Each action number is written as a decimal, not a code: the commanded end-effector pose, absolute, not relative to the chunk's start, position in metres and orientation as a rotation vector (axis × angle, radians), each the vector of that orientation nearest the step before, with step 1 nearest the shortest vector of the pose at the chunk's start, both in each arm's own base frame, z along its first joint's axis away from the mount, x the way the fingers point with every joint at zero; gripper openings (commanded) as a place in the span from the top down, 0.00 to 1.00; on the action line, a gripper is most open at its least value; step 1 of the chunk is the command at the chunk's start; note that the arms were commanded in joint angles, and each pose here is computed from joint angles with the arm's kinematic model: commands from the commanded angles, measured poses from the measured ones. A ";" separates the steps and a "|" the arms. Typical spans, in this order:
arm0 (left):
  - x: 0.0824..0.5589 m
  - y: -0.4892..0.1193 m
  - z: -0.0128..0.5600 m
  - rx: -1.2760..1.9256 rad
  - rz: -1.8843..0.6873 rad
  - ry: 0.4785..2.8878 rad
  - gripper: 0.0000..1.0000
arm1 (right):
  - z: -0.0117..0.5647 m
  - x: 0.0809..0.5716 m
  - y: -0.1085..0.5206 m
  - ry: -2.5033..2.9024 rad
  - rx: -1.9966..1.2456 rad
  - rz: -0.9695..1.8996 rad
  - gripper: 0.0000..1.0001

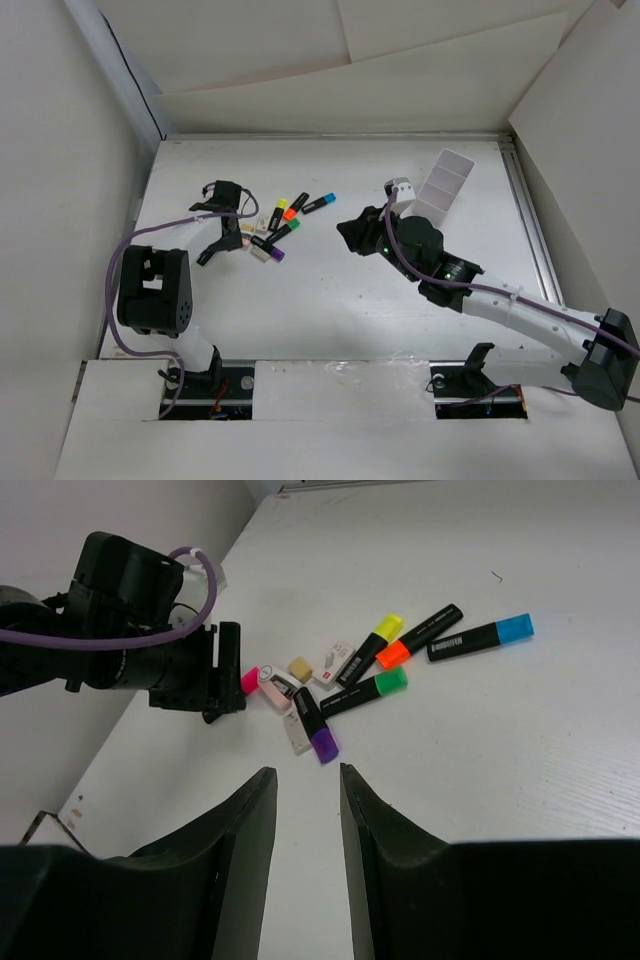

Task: Sort the stationery into containers
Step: Pick up the pen from the center of the board, then place the pen in the storage box.

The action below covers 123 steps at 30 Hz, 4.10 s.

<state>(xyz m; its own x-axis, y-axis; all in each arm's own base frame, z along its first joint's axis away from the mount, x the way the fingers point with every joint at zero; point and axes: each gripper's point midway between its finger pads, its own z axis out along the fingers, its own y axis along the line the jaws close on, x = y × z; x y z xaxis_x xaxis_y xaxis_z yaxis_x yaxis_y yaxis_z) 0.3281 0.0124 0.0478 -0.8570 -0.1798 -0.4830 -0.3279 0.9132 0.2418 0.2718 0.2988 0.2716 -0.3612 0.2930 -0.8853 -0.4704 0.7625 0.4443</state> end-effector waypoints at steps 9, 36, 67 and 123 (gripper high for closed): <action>0.355 0.025 0.047 -0.259 0.402 2.636 0.42 | 0.289 0.269 0.299 1.721 -0.113 0.837 0.62; 0.350 0.032 0.014 -0.288 0.353 2.694 0.78 | 0.289 0.270 0.297 1.720 -0.105 0.830 0.62; 0.349 -0.061 0.230 -0.292 -0.402 1.970 0.92 | 0.285 0.250 0.345 1.780 -0.348 1.009 0.97; 0.334 -0.193 0.214 0.138 -0.873 1.647 0.89 | 0.221 0.370 0.429 2.081 -0.323 0.978 0.54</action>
<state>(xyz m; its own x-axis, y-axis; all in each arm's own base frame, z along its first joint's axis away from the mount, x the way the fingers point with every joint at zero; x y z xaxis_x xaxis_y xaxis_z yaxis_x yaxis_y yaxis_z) 0.3277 -0.1883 0.1765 -0.3787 -0.3439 -0.8592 0.4564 0.7383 -0.4967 0.3648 0.4195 0.1970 -0.6760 0.0620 -0.7343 -0.4996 0.6940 0.5185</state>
